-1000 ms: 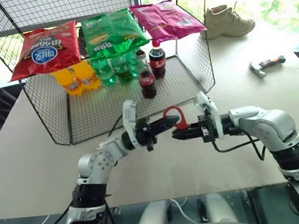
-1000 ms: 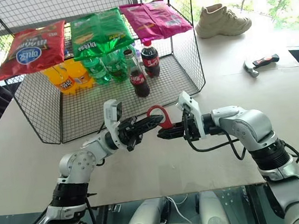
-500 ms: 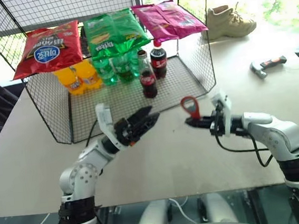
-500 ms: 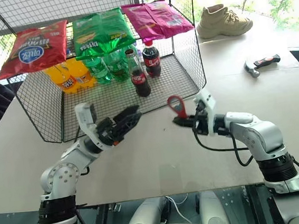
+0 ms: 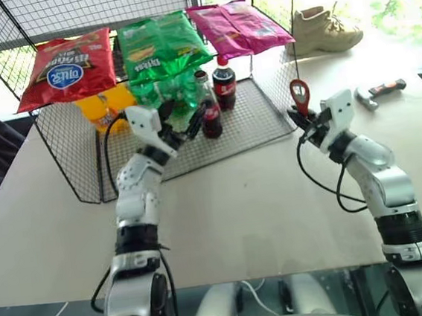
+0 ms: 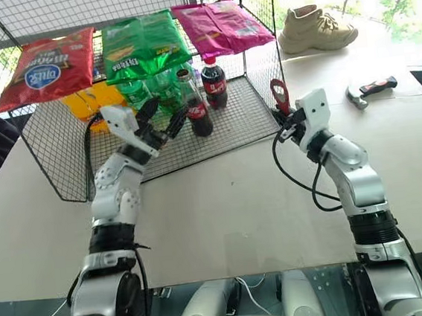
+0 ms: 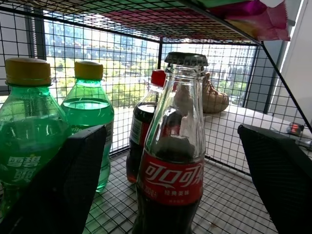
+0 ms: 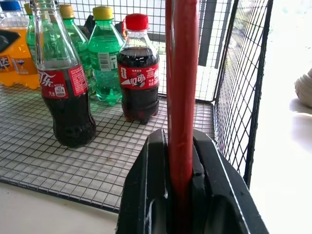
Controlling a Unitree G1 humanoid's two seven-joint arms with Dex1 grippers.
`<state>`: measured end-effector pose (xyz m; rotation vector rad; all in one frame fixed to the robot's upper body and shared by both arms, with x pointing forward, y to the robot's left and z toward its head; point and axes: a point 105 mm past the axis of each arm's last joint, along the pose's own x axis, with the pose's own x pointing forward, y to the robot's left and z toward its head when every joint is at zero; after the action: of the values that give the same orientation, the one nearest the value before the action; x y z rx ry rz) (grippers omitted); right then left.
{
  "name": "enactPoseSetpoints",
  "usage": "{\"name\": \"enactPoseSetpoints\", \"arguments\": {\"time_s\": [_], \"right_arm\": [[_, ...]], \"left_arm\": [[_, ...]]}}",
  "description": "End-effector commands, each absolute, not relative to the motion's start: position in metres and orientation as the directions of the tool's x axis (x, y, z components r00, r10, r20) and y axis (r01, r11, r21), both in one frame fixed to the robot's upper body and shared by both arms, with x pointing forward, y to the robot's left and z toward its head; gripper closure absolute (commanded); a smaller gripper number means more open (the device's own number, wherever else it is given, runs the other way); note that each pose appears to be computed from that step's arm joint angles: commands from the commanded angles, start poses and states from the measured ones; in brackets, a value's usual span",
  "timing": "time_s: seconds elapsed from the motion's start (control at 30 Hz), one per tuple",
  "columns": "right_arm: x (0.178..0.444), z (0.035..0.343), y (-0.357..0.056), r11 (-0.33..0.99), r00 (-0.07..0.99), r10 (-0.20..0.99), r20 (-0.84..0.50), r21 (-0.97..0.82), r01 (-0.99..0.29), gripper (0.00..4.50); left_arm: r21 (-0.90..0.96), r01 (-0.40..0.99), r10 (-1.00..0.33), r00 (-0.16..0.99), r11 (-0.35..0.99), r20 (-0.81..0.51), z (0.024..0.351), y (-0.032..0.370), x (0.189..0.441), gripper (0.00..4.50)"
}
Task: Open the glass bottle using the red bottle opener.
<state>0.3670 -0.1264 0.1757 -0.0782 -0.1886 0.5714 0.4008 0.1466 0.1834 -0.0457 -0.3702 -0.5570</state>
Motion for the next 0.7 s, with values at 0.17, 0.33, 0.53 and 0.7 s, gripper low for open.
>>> {"name": "enactPoseSetpoints", "arguments": {"time_s": [0.17,0.33,0.53,0.7], "right_arm": [[0.357,0.193,-0.126,0.855,0.82,0.519,0.242,-0.147,-0.498,4.5],[0.353,0.193,-0.127,0.865,0.829,0.501,0.248,-0.144,-0.48,4.5],[0.351,0.194,-0.13,0.872,0.835,0.49,0.25,-0.146,-0.468,4.5],[0.349,0.195,-0.132,0.877,0.839,0.481,0.255,-0.148,-0.457,4.5]], "left_arm": [[0.181,0.485,-0.517,0.786,0.856,0.339,0.187,0.131,0.425,0.07],[0.165,0.476,-0.504,0.808,0.864,0.305,0.184,0.126,0.44,0.07],[0.154,0.464,-0.488,0.837,0.873,0.247,0.18,0.111,0.452,0.07],[0.127,0.454,-0.472,0.852,0.882,0.226,0.179,0.105,0.457,0.07]]}}
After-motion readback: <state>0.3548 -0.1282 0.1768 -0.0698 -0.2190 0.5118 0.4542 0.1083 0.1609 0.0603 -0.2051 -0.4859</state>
